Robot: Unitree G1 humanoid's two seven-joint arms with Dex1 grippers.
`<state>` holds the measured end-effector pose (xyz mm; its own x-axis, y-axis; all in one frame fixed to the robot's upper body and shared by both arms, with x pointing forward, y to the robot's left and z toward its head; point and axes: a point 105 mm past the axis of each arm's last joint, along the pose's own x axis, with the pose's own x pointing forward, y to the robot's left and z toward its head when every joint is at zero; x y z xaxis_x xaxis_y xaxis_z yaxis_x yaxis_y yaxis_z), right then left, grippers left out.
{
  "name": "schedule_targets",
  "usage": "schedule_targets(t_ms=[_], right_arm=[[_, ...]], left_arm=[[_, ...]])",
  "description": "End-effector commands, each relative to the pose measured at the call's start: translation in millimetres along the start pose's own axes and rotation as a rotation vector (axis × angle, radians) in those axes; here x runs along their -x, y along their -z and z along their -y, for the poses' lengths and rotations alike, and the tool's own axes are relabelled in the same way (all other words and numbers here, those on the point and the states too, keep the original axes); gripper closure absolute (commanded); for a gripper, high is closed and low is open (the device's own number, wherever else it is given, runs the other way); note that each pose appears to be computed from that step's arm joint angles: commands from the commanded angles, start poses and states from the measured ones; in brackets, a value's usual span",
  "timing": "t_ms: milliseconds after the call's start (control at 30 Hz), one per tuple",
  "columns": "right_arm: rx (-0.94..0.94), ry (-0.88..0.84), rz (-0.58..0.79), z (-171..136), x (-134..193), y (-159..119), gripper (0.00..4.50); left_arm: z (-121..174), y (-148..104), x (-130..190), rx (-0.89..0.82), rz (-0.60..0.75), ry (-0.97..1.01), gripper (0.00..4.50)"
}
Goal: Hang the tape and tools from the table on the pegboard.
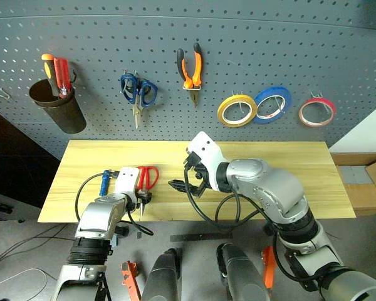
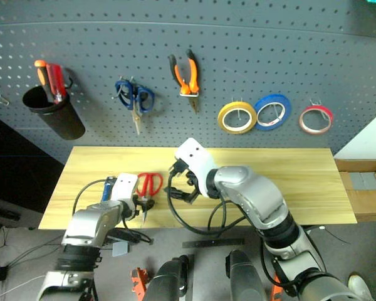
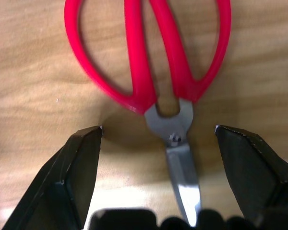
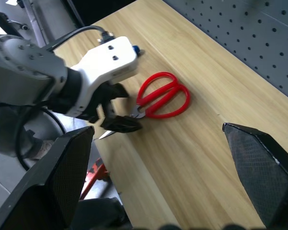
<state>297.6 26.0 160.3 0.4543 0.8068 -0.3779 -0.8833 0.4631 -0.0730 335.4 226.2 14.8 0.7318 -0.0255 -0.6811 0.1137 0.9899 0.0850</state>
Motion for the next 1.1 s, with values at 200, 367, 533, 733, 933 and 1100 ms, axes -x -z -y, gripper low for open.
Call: schedule_targets(t_ms=[200, 367, 533, 733, 933, 1100], right_arm=[[0.076, -0.002, 0.068, -5.2, 7.3, -18.5, 0.00], [0.083, 0.005, 0.064, -4.0, 8.6, -17.4, 0.00], [0.090, 0.016, 0.067, -0.9, 13.7, -17.9, 0.00], [0.203, 0.065, 0.149, 9.5, 41.2, -36.0, 0.00], [0.366, 0.095, 0.290, 12.9, 69.2, -53.7, 0.00], [0.377, 0.009, 0.370, 3.5, 77.8, -58.6, 0.00]], left_arm=[[-7.3, 10.7, -5.4, -0.009, -0.001, -0.021, 2.43], [-8.8, 15.4, -4.5, -0.021, 0.009, -0.016, 3.43], [-5.9, 4.7, 7.2, -0.020, 0.125, 0.027, 3.43], [-0.6, -25.7, 39.7, -0.147, 0.392, 0.030, 3.43], [19.5, -55.4, 83.1, -0.377, 0.712, 0.031, 3.43], [16.4, -68.1, 118.8, -0.553, 0.919, -0.042, 3.43]])
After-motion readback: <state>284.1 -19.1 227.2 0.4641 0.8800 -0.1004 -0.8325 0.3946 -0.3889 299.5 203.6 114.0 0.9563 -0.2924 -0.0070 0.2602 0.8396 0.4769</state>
